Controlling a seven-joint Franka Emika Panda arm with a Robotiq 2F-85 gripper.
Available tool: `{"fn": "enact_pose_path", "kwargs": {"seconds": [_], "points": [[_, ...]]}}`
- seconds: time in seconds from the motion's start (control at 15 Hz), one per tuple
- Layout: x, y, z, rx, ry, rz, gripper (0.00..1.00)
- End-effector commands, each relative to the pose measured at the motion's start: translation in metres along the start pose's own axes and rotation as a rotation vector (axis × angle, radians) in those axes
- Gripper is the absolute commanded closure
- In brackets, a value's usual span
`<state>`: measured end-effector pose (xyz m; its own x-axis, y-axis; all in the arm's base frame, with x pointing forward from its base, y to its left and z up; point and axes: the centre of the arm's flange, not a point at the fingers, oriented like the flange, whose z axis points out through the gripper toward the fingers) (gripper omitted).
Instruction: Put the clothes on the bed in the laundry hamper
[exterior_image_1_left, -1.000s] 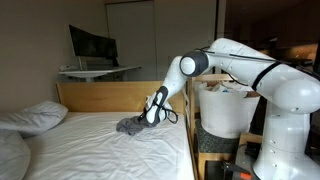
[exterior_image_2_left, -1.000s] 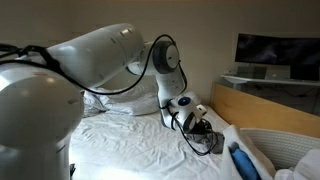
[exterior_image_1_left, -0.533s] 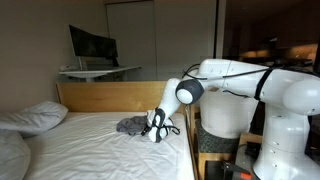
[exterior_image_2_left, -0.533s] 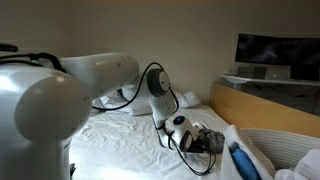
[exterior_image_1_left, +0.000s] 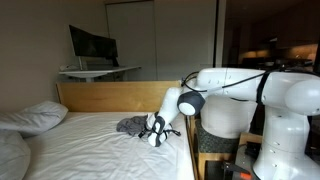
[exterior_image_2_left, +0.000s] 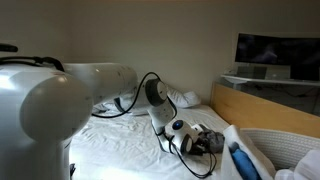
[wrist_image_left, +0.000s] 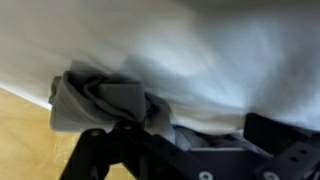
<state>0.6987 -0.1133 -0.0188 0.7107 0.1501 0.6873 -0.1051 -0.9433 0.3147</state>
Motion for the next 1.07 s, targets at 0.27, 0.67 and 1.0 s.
{"fn": "enact_pose_path", "kwargs": {"seconds": [0.27, 0.67, 1.0], "points": [[-0.033, 0.039, 0.004, -0.180, 0.108, -0.027, 0.25], [-0.037, 0.064, -0.007, -0.279, 0.021, -0.053, 0.61], [-0.074, 0.061, -0.010, -0.282, -0.051, -0.035, 0.43]]}}
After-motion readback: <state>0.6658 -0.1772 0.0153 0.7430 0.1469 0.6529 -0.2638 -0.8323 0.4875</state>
